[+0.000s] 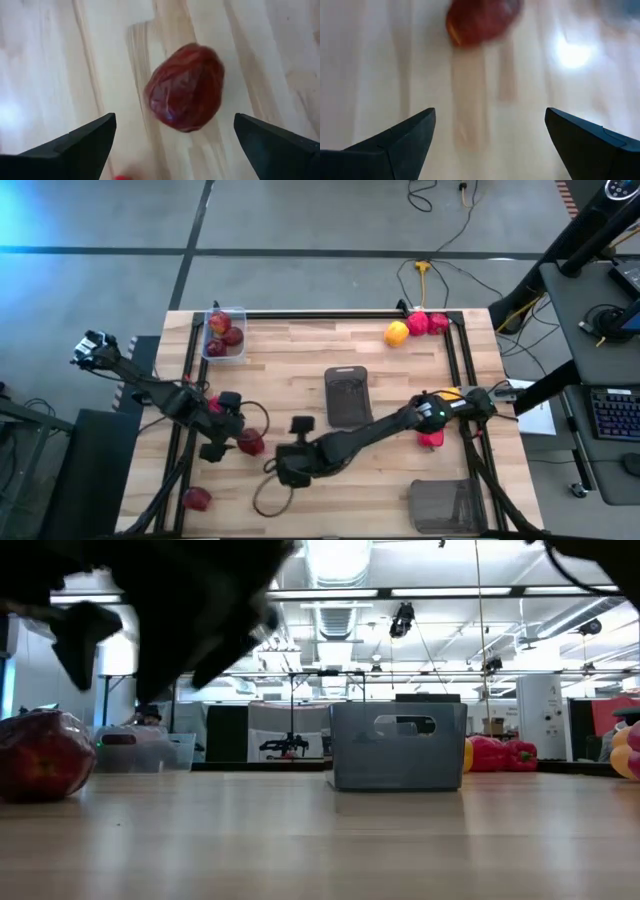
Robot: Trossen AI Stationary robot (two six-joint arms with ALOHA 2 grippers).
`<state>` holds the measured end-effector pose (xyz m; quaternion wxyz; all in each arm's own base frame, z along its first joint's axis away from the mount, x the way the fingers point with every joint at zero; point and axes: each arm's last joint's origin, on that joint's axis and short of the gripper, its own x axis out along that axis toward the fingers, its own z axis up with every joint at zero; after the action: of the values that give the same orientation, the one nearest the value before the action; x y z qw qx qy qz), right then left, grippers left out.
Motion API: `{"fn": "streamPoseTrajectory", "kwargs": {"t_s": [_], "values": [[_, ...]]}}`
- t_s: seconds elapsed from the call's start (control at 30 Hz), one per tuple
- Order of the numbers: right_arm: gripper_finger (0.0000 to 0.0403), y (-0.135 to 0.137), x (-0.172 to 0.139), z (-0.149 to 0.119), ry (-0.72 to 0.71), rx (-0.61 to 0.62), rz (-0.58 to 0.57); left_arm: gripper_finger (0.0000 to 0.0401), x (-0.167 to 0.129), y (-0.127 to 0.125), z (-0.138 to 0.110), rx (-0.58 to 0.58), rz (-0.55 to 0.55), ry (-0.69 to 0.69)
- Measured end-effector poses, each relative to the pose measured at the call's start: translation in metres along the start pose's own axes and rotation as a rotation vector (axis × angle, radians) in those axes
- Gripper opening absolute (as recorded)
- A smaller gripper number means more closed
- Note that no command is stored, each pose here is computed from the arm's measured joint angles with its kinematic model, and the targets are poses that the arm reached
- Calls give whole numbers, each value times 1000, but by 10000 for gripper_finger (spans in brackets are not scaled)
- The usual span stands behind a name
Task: Sort produce into baskets
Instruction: Put the dark red apple into the transparent bin
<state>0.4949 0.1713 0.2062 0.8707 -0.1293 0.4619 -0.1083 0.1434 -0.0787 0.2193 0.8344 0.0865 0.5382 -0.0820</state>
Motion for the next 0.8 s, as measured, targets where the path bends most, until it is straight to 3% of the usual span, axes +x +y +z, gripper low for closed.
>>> {"fn": "streamPoseTrajectory", "kwargs": {"t_s": [0.17,0.37,0.63,0.8], "values": [[368,-6,-55,-13,83,43,-155,387,9,-3,5,12,-10,25],[368,-8,-90,-16,50,194,-190,387,23,-8,13,59,-8,102],[368,1,-93,-19,36,263,-196,387,42,-16,33,251,21,198],[368,4,-95,-22,47,257,-202,386,62,-20,32,269,12,255]]}}
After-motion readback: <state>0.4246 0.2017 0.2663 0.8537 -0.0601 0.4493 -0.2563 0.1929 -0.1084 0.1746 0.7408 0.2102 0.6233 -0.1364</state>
